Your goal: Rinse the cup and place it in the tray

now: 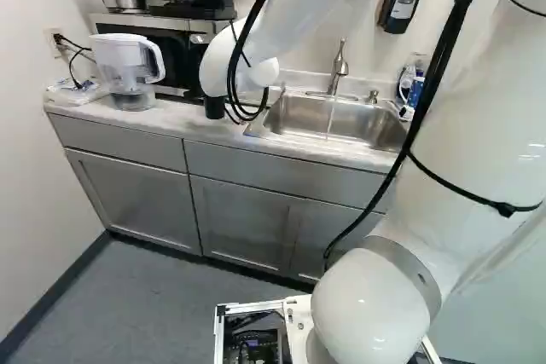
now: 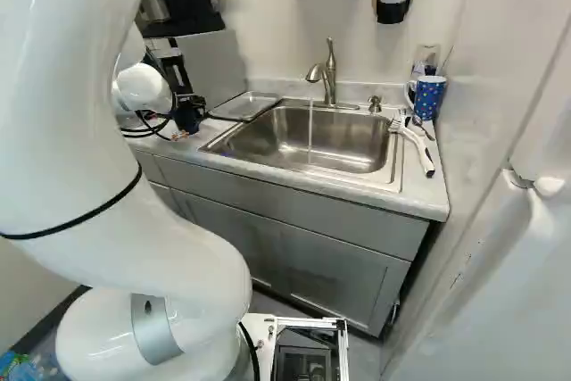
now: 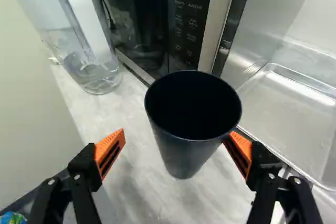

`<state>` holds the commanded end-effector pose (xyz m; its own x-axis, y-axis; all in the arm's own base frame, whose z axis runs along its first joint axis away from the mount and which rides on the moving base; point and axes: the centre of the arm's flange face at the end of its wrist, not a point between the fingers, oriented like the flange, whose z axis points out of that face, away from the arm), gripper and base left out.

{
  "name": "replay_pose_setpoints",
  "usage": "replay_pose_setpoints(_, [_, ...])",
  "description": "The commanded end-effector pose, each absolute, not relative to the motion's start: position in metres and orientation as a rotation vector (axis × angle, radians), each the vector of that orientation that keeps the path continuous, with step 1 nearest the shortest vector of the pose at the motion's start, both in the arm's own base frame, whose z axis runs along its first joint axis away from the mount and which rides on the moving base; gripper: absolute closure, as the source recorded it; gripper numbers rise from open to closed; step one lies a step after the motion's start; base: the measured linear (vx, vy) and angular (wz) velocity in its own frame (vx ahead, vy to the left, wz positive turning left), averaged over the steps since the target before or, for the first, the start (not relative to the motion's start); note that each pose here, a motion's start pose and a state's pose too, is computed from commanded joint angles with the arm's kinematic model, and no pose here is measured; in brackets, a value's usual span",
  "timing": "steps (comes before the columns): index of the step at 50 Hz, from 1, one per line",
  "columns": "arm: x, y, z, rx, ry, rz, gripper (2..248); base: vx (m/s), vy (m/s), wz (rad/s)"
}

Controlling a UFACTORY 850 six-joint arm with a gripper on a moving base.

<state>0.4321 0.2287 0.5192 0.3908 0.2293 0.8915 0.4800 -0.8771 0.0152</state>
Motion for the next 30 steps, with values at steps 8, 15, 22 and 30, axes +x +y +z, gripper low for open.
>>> replay_pose_setpoints(8, [0.4321,0.2287,0.5192,-2.405,-0.627,-1.483,3,0.000,0.000,0.000])
replay_pose_setpoints(15, [0.4321,0.2287,0.5192,-2.405,-0.627,-1.483,26,0.000,0.000,0.000])
replay_pose_setpoints(22, [0.4321,0.2287,0.5192,-2.405,-0.627,-1.483,104,0.000,0.000,0.000])
replay_pose_setpoints(30, [0.4321,0.2287,0.5192,-2.405,-0.627,-1.483,128,0.000,0.000,0.000])
